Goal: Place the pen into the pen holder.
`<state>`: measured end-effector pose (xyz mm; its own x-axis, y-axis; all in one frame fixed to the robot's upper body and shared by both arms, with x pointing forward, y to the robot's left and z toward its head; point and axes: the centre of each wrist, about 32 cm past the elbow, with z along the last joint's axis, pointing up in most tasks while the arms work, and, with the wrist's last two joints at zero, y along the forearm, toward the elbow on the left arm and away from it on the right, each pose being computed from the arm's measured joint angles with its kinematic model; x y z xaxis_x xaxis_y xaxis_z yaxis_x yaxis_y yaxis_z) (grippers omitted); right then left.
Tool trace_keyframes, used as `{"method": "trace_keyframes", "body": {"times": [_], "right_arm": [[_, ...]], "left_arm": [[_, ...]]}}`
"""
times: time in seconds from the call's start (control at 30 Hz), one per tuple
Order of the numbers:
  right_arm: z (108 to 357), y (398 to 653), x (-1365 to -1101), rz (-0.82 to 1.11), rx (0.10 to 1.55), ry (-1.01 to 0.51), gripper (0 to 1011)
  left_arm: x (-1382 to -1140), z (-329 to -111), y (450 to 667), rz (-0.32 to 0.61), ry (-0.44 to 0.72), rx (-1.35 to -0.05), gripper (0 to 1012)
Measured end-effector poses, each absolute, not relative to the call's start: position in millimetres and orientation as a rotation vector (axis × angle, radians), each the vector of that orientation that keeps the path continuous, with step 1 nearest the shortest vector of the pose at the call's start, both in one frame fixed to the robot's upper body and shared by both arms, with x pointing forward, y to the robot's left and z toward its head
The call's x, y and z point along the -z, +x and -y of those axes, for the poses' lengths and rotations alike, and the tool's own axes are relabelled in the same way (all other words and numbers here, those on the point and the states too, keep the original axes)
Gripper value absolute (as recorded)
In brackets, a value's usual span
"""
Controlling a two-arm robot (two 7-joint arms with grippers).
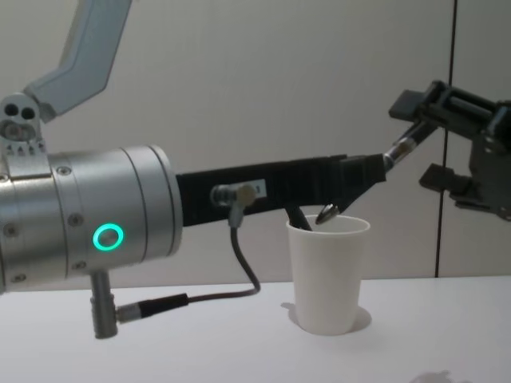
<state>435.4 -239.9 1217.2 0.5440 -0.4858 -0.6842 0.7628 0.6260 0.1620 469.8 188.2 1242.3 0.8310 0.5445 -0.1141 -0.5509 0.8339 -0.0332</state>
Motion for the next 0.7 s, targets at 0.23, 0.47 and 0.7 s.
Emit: {"method": "trace_keyframes", "body": {"times": [0.23,0.47,0.7], "right_arm": [[234,438,-1218,-0.662,0.768,0.473,1001],[229,438,-1218,-0.674,0.753,0.470,1002],[225,439,-1218,-0.683,0.743,0.474,1001]], "left_arm": [[-1242,-188,470,-0.101,-0.066,-0.581,116],[-1242,-188,470,-0.101,-0.066,-0.581,116],[-1242,-188,470,-0.101,-0.066,-0.581,116]]}}
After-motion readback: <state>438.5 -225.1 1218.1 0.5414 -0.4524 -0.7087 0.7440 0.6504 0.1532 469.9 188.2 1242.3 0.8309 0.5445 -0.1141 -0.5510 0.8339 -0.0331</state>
